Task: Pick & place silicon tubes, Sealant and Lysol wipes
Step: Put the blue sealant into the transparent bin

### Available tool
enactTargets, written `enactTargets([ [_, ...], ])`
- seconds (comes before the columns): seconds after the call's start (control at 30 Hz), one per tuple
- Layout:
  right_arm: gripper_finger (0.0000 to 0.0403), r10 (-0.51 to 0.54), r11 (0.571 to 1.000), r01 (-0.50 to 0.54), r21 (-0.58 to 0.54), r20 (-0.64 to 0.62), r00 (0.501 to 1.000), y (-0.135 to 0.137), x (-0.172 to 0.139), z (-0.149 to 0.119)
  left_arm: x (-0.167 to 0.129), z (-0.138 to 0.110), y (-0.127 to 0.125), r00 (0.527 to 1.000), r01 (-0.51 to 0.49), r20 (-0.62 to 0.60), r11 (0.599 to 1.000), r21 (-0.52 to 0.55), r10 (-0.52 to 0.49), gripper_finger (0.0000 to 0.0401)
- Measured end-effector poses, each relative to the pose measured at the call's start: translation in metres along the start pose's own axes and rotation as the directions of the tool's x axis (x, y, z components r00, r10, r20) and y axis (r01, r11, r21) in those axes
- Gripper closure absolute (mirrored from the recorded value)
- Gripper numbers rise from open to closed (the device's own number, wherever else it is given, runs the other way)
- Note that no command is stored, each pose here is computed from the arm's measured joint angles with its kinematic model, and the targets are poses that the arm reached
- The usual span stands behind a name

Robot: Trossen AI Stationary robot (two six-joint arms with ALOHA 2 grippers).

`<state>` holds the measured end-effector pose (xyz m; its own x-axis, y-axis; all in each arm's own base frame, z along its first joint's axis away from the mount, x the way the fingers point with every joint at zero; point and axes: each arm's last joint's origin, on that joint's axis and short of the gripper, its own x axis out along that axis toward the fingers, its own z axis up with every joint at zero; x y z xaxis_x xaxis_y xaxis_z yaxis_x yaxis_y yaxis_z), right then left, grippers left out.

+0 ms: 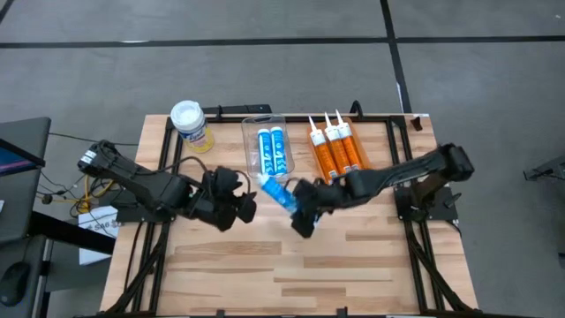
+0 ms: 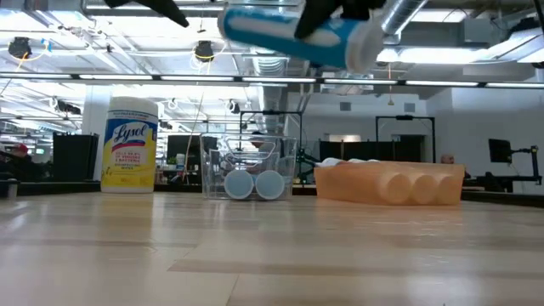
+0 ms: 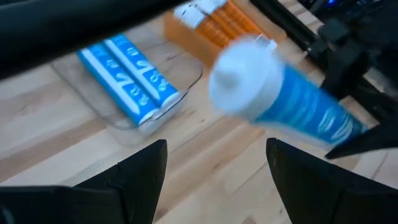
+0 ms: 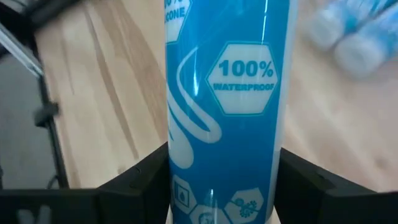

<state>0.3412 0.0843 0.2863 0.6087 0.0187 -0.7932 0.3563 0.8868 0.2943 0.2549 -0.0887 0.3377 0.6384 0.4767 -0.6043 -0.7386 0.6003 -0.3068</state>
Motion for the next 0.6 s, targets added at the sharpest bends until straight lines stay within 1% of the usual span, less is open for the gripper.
enactTargets([
  [0.1, 0.02, 0.004, 1.0, -0.004, -0.009, 0.053, 0.999, -0.014, -0.018, 0.013, 0.009, 0.011, -0.001, 1.0, 0.024, 0.009, 1.0, -0.002, -0.024, 0.0133],
  [0.23, 0.02, -0.024, 0.999, 0.026, -0.025, 0.088, 0.996, -0.035, -0.034, 0.026, 0.022, 0.029, -0.002, 0.997, 0.065, 0.03, 0.998, 0.001, -0.065, 0.0133],
  [0.37, 0.02, -0.058, 0.998, 0.063, -0.031, 0.134, 0.989, -0.058, -0.053, 0.038, 0.035, 0.051, -0.001, 0.99, 0.128, 0.056, 0.992, -0.007, -0.127, 0.0133],
  [0.5, 0.02, -0.093, 0.994, 0.099, -0.034, 0.165, 0.982, -0.081, -0.067, 0.048, 0.048, 0.076, 0.002, 0.974, 0.195, 0.121, 0.981, -0.026, -0.19, 0.0133],
  [0.6, 0.02, -0.101, 0.994, 0.108, -0.024, 0.192, 0.976, -0.097, -0.076, 0.055, 0.057, 0.097, 0.009, 0.959, 0.239, 0.175, 0.968, -0.07, -0.224, 0.0133],
])
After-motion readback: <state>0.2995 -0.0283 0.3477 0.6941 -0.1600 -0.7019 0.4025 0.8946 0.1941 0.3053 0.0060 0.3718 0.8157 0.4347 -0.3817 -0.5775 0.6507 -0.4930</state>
